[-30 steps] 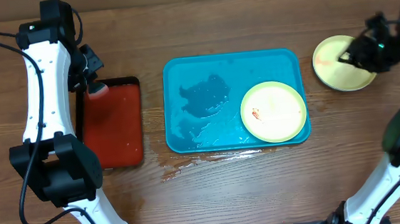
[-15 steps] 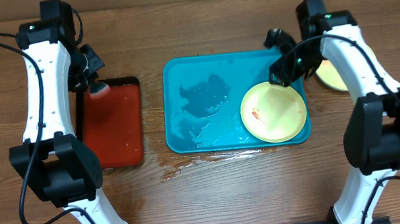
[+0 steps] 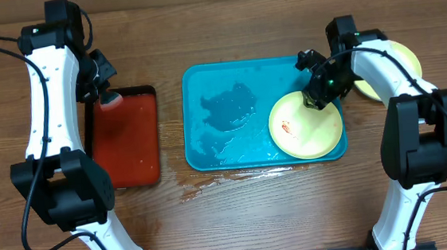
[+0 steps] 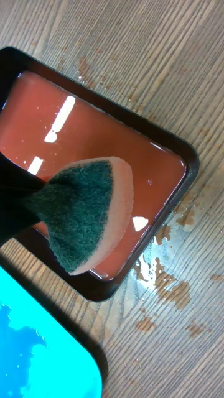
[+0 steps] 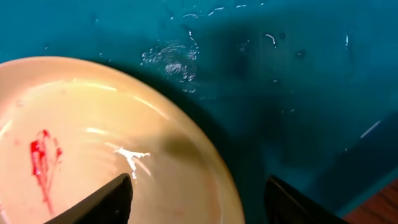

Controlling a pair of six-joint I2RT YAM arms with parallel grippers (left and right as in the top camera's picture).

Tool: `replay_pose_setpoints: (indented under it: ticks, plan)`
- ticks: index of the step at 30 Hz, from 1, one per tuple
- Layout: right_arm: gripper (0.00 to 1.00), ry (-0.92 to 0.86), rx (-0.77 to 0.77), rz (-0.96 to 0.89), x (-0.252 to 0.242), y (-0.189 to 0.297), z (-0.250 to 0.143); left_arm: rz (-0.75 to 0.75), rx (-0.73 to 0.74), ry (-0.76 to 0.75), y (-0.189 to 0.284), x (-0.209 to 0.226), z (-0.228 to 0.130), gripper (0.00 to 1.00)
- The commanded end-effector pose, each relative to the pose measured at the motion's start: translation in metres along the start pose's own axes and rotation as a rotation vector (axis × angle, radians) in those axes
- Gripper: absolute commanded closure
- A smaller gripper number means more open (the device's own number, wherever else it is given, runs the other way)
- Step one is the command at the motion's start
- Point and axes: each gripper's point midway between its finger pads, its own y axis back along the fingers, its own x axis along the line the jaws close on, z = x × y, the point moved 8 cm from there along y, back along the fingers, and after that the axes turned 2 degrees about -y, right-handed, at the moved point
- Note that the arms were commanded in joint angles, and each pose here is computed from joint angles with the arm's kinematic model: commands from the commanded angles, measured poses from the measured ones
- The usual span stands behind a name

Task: Clean dirty plates on tray and stack at the side

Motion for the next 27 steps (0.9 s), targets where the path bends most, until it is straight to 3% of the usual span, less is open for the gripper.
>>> replay_pose_setpoints:
  ticks: [1, 6, 9, 14, 18, 20, 27]
  plan:
    - [0.29, 0.004, 0.009, -0.021, -0.004, -0.009, -0.005, -0.004, 0.005, -0.007, 0.001, 0.0, -0.002, 0.96]
    - [0.27, 0.006, 0.005, -0.034, -0.005, -0.01, -0.004, -0.004, 0.004, -0.018, 0.001, 0.0, -0.002, 0.96]
    - [0.33, 0.0, 0.015, 0.002, -0.001, -0.013, -0.008, -0.004, 0.004, -0.018, 0.001, 0.0, -0.002, 0.96]
    - [0.49, -0.021, 0.049, 0.027, 0.004, -0.024, -0.02, -0.004, 0.003, -0.02, 0.001, 0.0, -0.002, 0.96]
    - [0.84, -0.126, 0.028, 0.011, 0.002, -0.025, -0.017, -0.011, 0.014, -0.026, 0.0, -0.001, -0.003, 0.96]
    - [0.95, -0.187, 0.004, 0.016, 0.002, -0.026, -0.013, -0.024, 0.035, -0.026, -0.004, -0.002, -0.006, 0.96]
    - [0.96, -0.347, -0.102, 0.133, 0.021, -0.027, 0.01, -0.005, 0.122, -0.028, -0.035, 0.002, -0.023, 0.96]
